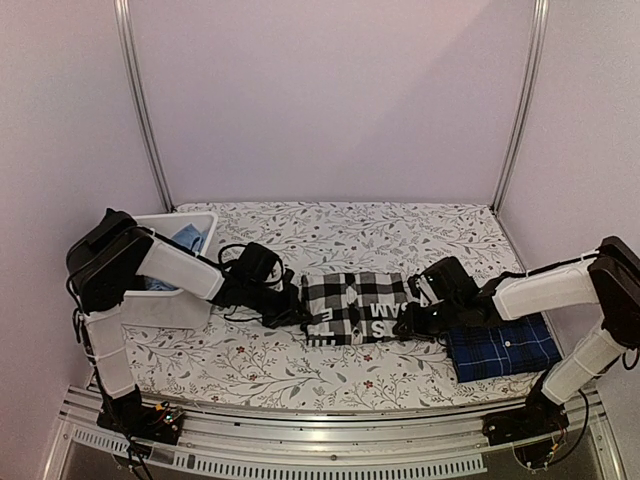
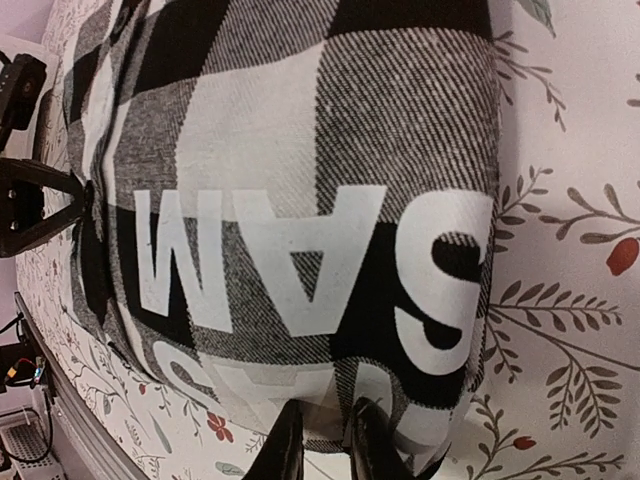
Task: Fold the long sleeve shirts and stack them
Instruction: Pick up the square-folded shirt from the center of the board, then turn over the square-folded shirt at the center of the board.
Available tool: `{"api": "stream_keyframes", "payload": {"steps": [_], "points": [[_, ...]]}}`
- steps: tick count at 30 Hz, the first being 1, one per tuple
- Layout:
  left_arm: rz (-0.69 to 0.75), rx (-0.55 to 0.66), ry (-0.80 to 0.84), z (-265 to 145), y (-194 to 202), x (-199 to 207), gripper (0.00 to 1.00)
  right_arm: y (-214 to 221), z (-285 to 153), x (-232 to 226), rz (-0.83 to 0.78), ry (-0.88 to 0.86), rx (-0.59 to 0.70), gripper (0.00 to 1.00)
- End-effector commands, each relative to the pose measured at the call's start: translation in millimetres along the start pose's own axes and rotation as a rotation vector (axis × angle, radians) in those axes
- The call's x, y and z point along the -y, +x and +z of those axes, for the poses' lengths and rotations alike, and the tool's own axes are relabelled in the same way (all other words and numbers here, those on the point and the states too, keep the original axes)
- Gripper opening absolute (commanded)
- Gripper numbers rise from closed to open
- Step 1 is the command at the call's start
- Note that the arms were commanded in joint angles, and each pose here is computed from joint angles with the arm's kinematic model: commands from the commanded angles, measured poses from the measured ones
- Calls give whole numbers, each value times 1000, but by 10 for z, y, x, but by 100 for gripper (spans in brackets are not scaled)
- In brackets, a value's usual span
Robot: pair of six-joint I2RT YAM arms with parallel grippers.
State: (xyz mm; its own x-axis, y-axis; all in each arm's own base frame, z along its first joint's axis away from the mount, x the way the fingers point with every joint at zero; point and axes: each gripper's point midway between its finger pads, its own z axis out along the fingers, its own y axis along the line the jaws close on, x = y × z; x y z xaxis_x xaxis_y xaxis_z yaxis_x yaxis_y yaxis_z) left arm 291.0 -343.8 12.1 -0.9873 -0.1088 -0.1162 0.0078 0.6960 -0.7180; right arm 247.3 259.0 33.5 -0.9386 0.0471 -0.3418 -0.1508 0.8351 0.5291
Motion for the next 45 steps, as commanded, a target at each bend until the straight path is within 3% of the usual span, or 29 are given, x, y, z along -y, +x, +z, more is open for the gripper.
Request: {"api": "stream_keyframes", "payload": {"steps": [1,8,15,18,26,37,45], "points": [[22,-6,-47,-56,-8,-55,0,122,152,155,17,22,-23,16],[79,-6,-108,-208,-63,-44,0,23,-74,-57,8,-2,3,17],[144,-20,-129,-383,-55,-10,0,-624,-466,-386,-33,-34,180,22],[160,-31,-135,-442,-48,-2,0,-738,-255,-409,-55,-12,157,17],[197,-25,-116,-650,-96,137,0,-545,331,-150,-26,43,42,7],[261,22,-85,-1020,-237,448,0,-320,664,-179,-24,47,-34,4],[337,95,-19,-1402,-453,875,0,-349,884,-616,-6,-77,-31,4]]}}
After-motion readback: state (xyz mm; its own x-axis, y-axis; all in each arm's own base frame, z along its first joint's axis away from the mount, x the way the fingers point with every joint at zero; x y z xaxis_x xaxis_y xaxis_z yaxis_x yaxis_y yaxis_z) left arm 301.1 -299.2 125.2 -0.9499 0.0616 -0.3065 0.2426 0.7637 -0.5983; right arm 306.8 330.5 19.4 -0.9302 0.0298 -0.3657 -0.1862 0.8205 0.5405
